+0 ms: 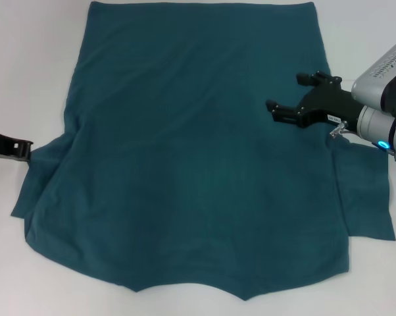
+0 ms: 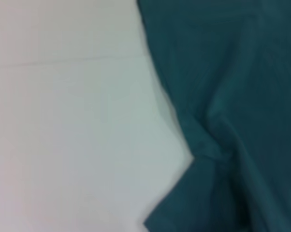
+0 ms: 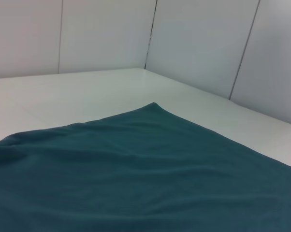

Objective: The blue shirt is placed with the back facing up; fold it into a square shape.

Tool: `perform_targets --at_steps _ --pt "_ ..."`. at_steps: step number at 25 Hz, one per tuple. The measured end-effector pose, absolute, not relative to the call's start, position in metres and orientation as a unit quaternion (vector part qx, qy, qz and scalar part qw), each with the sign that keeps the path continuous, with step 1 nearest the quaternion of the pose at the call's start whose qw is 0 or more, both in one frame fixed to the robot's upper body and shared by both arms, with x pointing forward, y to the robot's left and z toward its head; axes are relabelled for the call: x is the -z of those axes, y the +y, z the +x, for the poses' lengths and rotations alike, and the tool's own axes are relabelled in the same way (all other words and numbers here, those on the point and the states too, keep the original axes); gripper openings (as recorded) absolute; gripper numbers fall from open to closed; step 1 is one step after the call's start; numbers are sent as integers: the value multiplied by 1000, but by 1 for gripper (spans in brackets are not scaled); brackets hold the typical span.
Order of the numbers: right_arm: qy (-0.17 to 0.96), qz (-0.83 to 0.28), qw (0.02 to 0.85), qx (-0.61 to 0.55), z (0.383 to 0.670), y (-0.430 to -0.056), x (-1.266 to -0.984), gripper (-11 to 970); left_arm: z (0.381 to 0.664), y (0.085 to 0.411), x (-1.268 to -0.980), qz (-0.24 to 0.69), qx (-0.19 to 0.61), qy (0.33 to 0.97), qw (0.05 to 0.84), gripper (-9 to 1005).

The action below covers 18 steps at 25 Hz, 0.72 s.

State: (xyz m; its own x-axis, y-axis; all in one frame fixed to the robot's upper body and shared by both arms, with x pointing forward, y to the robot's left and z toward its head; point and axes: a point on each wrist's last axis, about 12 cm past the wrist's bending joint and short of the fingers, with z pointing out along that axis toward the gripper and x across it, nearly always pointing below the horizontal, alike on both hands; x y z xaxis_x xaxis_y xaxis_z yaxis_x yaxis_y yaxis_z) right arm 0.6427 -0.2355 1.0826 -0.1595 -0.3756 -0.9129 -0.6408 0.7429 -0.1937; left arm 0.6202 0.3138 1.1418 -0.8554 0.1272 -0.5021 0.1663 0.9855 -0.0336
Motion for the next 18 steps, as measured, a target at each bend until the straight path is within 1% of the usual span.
perform_targets --at_steps 7,12,18 --pt "748 -340 556 -123 643 -235 -1085 909 616 322 -1139 66 34 964 257 69" --pt "746 -344 557 -123 644 -233 -1085 909 617 320 -1139 78 31 961 262 74" --pt "746 -347 555 -122 642 -233 -1084 909 625 313 -1146 86 33 958 272 79"
